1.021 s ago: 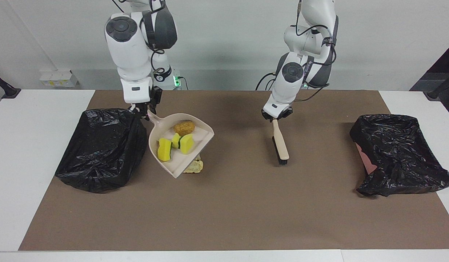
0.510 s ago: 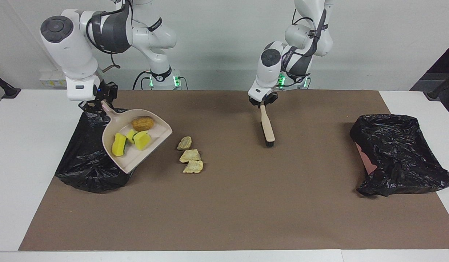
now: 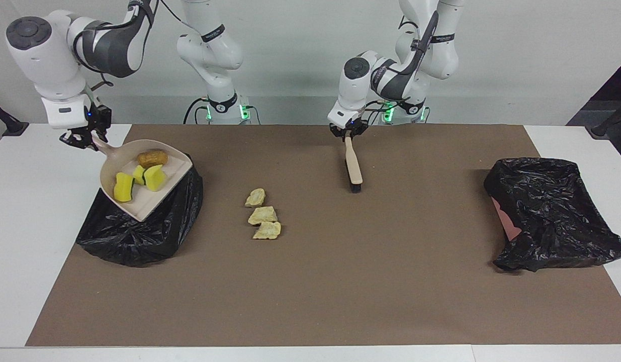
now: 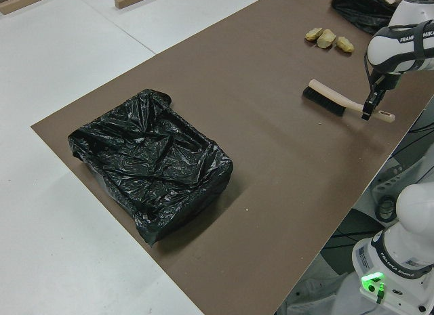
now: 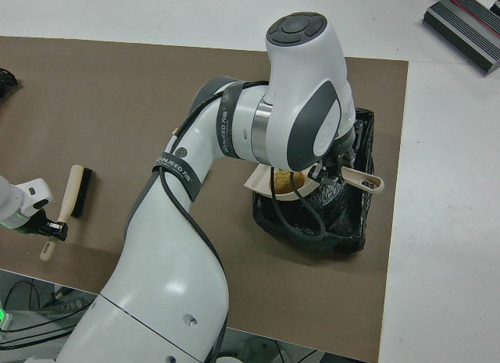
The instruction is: Sweep and dump trash in bin
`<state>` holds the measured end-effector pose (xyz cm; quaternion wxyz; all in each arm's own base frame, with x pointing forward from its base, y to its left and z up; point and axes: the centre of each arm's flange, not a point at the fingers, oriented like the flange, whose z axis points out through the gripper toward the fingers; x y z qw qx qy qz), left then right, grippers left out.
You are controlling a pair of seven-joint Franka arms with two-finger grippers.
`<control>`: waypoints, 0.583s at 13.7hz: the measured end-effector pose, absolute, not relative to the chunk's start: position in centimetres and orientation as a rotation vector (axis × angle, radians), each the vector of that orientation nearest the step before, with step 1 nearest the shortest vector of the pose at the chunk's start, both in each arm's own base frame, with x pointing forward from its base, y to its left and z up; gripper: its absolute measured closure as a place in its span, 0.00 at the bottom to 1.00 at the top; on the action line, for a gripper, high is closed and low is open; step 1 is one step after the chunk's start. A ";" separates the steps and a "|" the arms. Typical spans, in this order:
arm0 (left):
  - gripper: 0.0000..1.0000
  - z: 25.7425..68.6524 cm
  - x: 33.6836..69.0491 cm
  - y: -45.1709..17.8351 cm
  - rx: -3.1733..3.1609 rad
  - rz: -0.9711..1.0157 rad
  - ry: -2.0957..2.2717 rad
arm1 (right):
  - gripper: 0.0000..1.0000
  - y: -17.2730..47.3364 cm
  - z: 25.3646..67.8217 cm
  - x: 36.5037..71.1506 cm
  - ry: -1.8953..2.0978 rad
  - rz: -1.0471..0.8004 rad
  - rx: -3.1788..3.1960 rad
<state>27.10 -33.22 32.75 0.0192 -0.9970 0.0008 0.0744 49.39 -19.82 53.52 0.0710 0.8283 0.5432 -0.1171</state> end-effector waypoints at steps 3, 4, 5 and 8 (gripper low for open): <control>0.74 32.5 26.9 -33.2 -3.101 0.244 -0.007 | 0.69 -20.5 54.1 49.5 1.680 -0.449 2.318; 0.74 32.5 26.8 -33.2 -3.104 0.253 -0.013 | 0.69 -20.1 54.2 49.9 1.688 -0.469 2.254; 0.74 32.5 26.8 -33.2 -3.106 0.258 -0.016 | 0.69 -19.5 54.3 50.4 1.698 -0.480 2.201; 0.53 32.4 27.5 -33.0 -3.113 0.264 -0.014 | 0.69 -18.8 54.0 51.3 1.717 -0.500 2.127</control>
